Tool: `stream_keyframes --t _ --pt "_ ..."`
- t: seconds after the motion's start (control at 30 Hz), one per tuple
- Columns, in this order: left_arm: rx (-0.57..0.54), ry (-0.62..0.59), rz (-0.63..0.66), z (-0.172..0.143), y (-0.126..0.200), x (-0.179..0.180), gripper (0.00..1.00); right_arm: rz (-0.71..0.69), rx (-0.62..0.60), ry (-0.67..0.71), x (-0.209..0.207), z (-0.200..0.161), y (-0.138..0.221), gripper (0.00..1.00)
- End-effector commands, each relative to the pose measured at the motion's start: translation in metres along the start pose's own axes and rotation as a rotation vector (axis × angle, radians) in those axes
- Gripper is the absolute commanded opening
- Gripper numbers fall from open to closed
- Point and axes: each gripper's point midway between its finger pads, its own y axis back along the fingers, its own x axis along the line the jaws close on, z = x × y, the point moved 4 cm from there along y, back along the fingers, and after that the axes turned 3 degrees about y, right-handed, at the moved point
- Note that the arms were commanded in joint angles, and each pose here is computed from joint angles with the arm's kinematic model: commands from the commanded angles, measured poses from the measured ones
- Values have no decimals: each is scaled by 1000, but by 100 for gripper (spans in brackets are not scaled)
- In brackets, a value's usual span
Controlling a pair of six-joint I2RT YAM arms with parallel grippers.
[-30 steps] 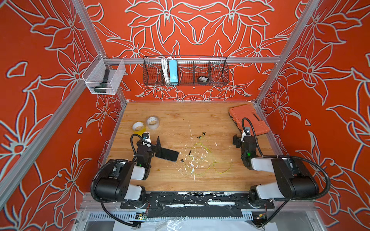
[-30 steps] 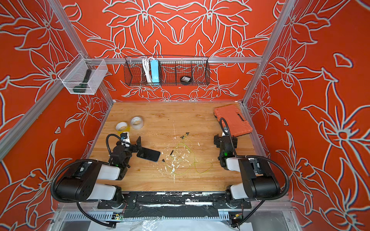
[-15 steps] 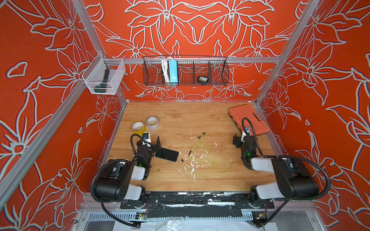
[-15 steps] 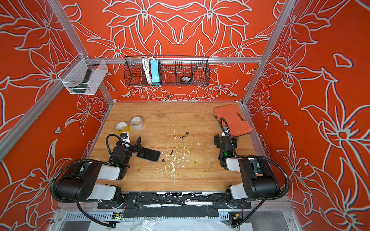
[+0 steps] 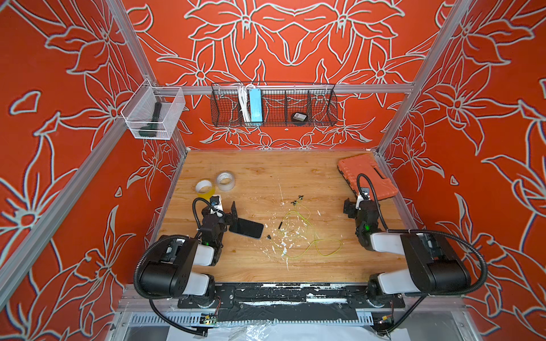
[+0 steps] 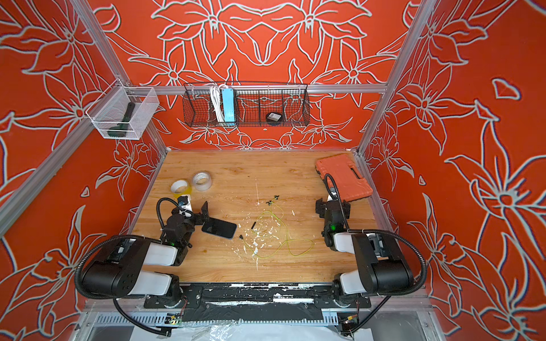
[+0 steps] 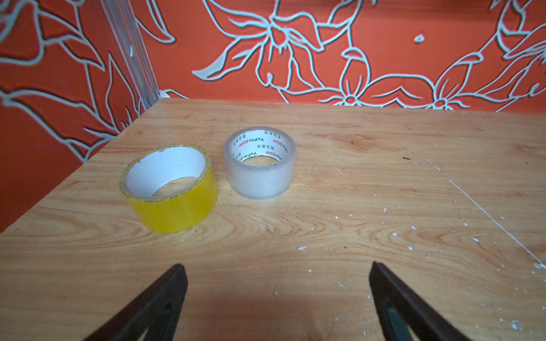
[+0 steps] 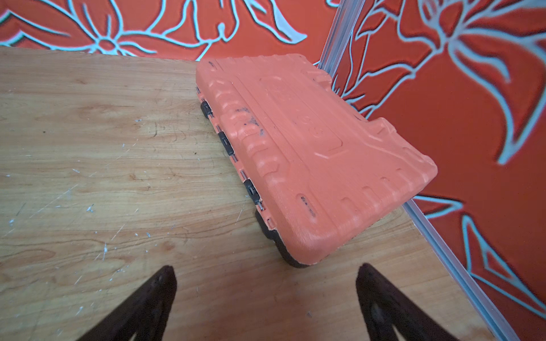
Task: Plug wired earphones into phones
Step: Pick up the wired earphone from the center of the board.
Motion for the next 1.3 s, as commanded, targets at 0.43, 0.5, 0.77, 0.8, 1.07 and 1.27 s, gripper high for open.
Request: stream_keyframes --t 0.43,0.5,0.77,0.8,1.07,1.27 --pt "-196 800 -132 102 51 -8 97 67 -23 -567 -37 69 105 98" --pt "-200 872 -155 107 62 -8 97 246 24 -535 -16 80 114 95" --pt "118 858 -346 107 84 -46 90 794 375 -145 120 82 162 66" --pt "160 867 -325 101 86 -46 90 826 380 -66 138 79 173 65" --pt "223 853 -402 83 105 -53 90 1024 473 260 243 39 220 53" --pt "166 818 -290 75 114 -35 86 1023 526 437 291 7 229 48"
